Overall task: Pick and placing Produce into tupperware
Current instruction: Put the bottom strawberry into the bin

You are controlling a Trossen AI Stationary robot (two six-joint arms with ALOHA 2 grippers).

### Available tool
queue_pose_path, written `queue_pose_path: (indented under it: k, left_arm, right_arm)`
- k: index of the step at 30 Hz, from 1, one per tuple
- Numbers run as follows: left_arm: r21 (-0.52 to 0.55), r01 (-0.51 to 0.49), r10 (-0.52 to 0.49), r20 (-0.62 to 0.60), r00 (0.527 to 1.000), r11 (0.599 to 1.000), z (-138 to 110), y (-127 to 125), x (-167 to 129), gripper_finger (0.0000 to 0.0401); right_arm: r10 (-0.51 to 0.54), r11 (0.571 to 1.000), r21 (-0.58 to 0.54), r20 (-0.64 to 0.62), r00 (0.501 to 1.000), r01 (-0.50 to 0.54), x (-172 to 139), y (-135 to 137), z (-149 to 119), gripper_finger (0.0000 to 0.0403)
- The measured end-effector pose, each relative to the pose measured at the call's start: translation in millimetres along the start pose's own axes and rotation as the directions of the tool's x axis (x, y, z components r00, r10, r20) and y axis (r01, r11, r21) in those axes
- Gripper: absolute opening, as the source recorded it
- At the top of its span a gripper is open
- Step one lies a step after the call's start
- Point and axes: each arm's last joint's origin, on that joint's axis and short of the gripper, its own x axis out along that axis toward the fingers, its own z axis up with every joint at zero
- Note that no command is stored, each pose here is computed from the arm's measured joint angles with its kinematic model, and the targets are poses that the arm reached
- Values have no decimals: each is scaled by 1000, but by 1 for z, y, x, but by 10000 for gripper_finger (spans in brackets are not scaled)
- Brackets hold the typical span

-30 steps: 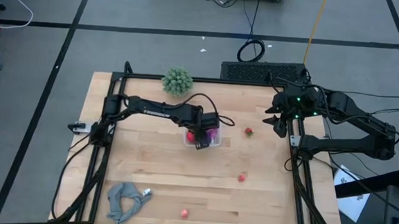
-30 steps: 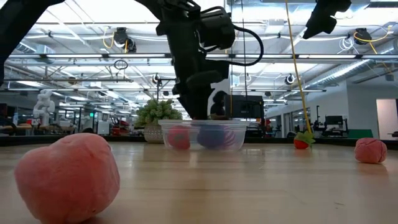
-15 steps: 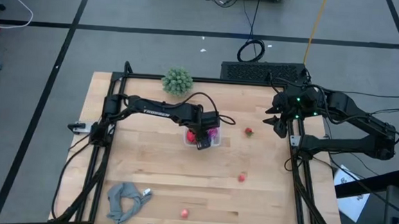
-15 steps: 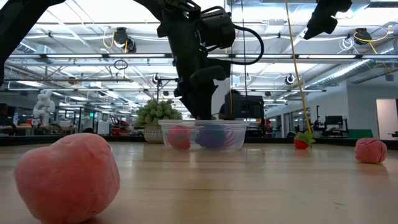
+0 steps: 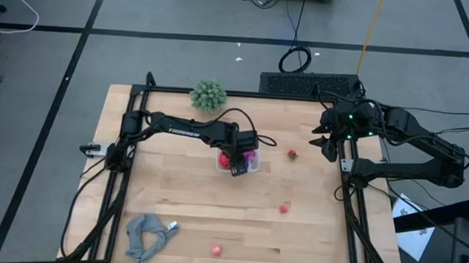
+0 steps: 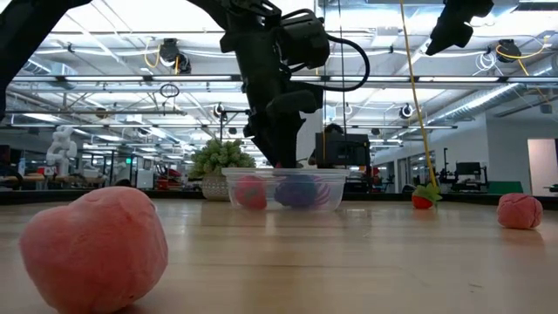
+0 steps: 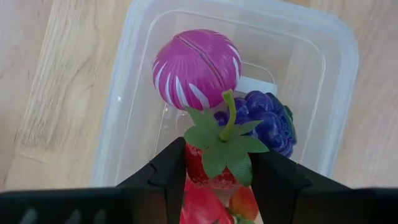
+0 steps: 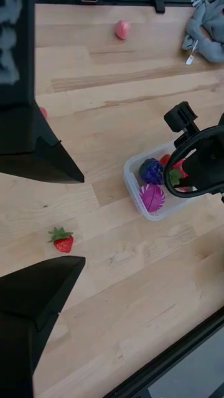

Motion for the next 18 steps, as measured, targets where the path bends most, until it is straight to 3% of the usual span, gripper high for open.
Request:
queue_pose_path:
  k: [12, 18]
  left_arm:
    - [-33, -5, 3, -44, 999, 999, -4, 2, 0, 151]
    - [-56, -16, 14, -42, 999, 998, -4, 3, 0, 195]
  right_arm:
    - [0, 1000, 0, 0, 1000, 0, 0, 0, 0, 193]
    - [0, 1000, 1, -2, 1000, 0, 0, 0, 0, 193]
